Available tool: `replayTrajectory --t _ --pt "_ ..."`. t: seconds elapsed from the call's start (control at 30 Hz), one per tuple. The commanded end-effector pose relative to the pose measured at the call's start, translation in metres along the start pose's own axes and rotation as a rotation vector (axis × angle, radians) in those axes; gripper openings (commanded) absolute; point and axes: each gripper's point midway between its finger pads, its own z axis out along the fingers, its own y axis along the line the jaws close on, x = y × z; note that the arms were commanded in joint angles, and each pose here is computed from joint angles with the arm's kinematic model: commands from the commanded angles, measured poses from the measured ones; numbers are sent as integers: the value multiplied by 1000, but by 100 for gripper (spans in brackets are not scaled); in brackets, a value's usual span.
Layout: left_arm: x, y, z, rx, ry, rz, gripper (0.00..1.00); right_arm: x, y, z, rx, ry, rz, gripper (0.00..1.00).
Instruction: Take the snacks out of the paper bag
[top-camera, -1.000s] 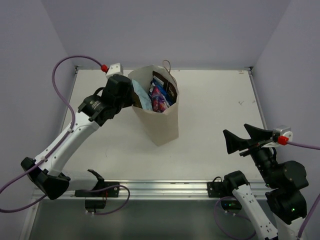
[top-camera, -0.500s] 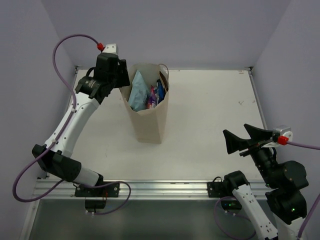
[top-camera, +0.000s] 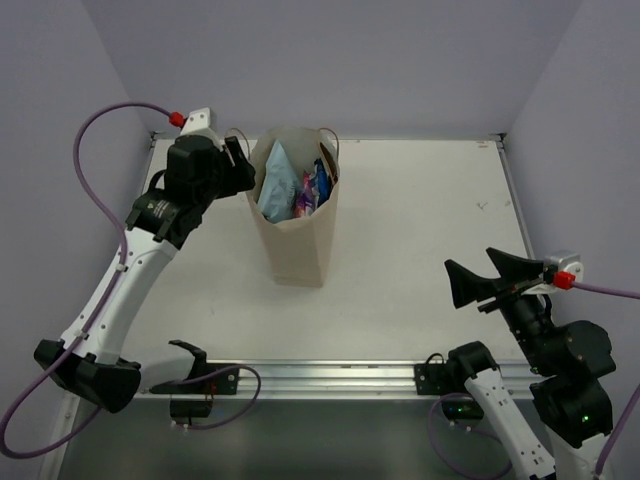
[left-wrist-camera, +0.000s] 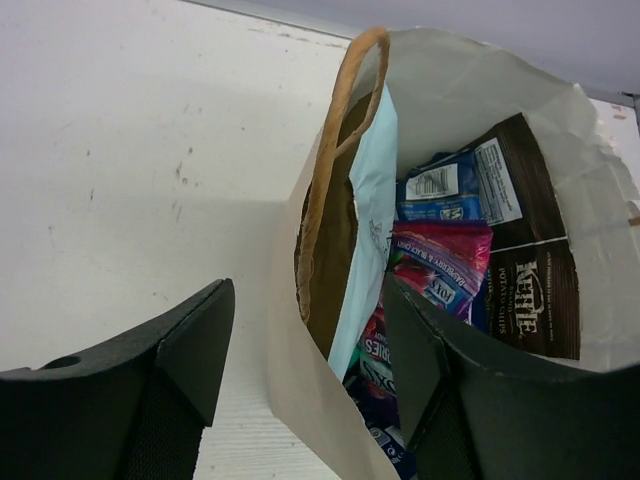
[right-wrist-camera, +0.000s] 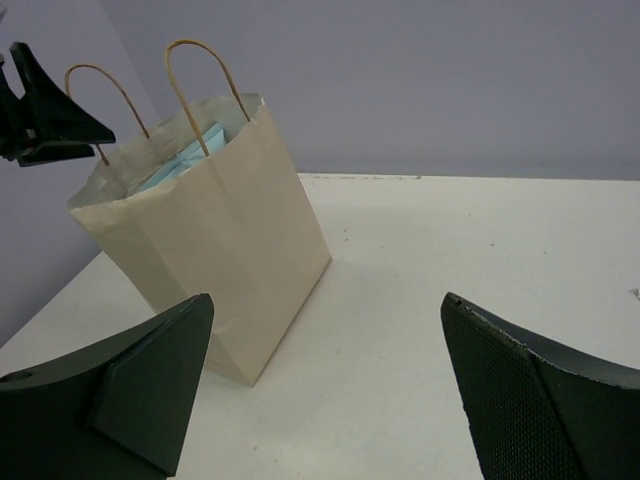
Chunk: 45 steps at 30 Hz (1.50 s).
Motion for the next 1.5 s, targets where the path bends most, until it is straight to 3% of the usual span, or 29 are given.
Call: replayTrajectory --t 0.0,0.27,0.5,0.67,0.77,0.83,1.03,1.23,1.37,1.47 --pt "11 -7 17 31 7 -41 65 -4 5 2 -30 -16 -4 99" --pt "24 -5 34 19 35 -68 58 -3 5 2 -29 -8 -3 99" --pt "18 -8 34 25 20 -69 37 -3 6 4 -34 -2 -3 99" --pt "22 -6 36 14 37 -65 29 -3 7 4 -36 -3 -3 99" --pt "24 -6 38 10 44 -63 20 -3 7 5 -37 -1 -3 99" --pt "20 -6 39 6 38 -51 3 -2 7 5 -36 2 -3 99" --pt "-25 -13 32 21 -61 99 0 -1 -3 11 30 42 17 99" --pt "-83 -19 18 8 -203 377 0 9 14 28 -71 93 15 99" --pt "-97 -28 11 68 -259 576 0 5 15 44 -43 197 27 99" --pt "-89 -37 5 148 -253 637 0 3 25 61 -91 253 29 99"
